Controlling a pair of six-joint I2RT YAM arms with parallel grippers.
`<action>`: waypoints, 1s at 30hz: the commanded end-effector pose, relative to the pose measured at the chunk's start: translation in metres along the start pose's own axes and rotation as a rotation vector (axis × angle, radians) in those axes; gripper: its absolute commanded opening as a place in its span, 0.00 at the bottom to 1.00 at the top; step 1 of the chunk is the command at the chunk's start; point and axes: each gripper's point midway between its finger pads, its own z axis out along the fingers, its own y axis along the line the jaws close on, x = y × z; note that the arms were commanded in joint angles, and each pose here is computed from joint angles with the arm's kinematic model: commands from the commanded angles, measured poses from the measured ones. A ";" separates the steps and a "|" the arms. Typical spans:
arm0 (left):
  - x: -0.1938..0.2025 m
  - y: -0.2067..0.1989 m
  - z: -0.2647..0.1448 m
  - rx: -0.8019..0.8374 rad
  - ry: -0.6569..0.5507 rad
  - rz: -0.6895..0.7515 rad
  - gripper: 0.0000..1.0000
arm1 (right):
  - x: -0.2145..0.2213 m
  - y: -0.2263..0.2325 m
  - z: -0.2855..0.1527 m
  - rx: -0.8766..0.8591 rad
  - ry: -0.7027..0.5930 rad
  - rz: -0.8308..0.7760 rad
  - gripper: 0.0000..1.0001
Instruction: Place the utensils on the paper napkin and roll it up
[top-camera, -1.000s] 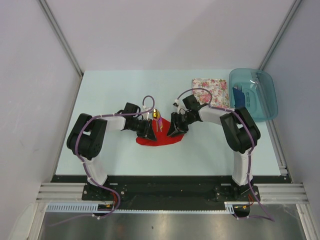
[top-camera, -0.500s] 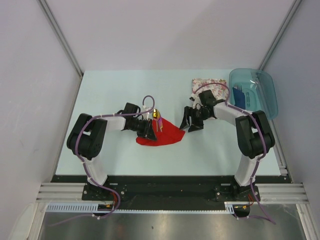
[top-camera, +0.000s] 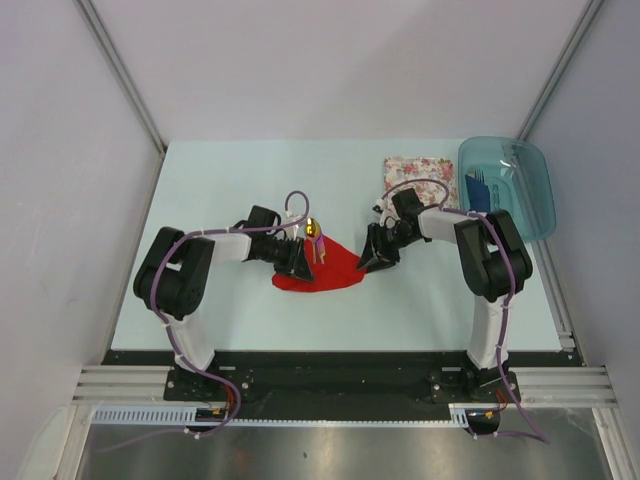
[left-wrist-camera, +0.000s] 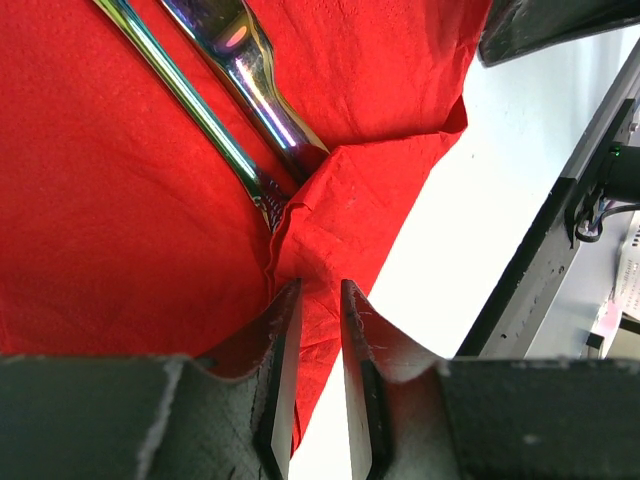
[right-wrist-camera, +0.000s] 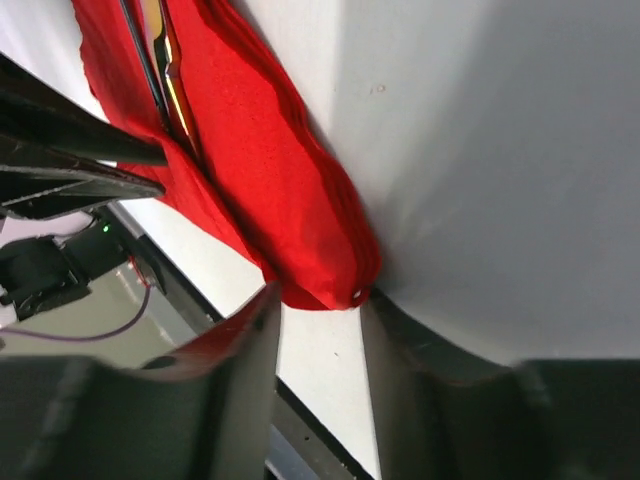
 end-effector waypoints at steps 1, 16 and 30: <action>-0.007 -0.001 -0.002 0.007 -0.025 0.017 0.28 | -0.001 0.001 0.012 -0.038 0.025 0.017 0.30; -0.005 0.000 -0.003 0.001 -0.024 0.019 0.28 | 0.000 0.075 -0.004 -0.194 0.009 -0.092 0.02; -0.005 -0.001 -0.003 0.004 -0.026 0.021 0.28 | 0.001 0.130 0.039 -0.298 0.061 -0.085 0.00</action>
